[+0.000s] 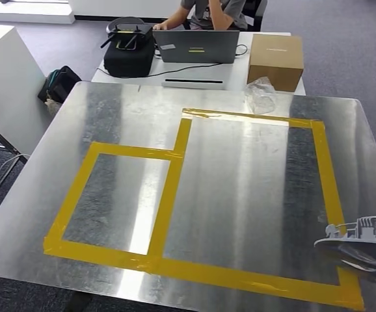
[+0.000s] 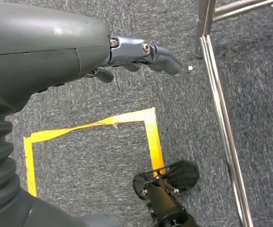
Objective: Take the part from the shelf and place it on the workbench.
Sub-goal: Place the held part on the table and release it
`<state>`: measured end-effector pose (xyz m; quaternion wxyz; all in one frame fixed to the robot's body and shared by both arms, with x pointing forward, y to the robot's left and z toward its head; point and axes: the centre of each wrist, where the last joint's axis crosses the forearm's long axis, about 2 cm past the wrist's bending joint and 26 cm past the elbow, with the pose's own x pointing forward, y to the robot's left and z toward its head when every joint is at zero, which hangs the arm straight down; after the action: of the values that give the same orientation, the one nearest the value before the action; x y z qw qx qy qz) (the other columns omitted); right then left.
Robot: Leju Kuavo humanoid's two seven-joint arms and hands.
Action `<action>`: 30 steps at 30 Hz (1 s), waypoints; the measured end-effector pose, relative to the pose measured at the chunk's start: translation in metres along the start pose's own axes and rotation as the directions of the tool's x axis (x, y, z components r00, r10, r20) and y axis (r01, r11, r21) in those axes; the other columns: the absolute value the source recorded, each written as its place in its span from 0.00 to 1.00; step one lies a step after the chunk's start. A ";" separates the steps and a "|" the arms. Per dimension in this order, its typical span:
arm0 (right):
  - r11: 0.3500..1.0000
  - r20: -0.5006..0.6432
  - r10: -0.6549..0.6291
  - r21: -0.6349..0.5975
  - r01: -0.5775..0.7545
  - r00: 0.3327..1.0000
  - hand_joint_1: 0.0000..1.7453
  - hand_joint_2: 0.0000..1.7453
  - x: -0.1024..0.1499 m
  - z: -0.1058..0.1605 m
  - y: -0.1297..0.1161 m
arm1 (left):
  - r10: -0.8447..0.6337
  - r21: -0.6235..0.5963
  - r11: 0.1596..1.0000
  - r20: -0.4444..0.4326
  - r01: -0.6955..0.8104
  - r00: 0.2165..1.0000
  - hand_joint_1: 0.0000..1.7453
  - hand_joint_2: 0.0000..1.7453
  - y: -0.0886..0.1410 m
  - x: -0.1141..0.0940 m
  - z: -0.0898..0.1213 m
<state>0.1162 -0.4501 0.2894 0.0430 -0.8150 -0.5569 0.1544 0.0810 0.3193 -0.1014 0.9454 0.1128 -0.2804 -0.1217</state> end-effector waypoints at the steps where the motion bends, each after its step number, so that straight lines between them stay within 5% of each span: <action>1: 1.000 0.016 0.008 -0.002 -0.008 1.000 1.00 1.00 -0.001 -0.001 0.000 | -0.002 -0.002 1.000 0.002 0.002 1.000 0.00 1.00 0.000 0.001 0.000; 10: 0.946 0.191 -0.040 0.322 -0.025 0.981 1.00 1.00 0.012 0.029 0.014 | -0.015 -0.017 1.000 0.005 0.015 1.000 0.00 1.00 0.001 0.008 -0.004; 30: 0.868 0.421 -0.320 0.490 0.084 0.849 1.00 1.00 0.092 0.051 0.049 | -0.095 -0.045 0.994 0.025 0.096 0.995 0.00 1.00 0.000 0.029 -0.011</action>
<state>0.1755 -0.3887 0.2101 0.1061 -0.6509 -0.5825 0.4752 0.1108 0.3124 -0.0960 0.9377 0.1029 -0.2825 -0.1744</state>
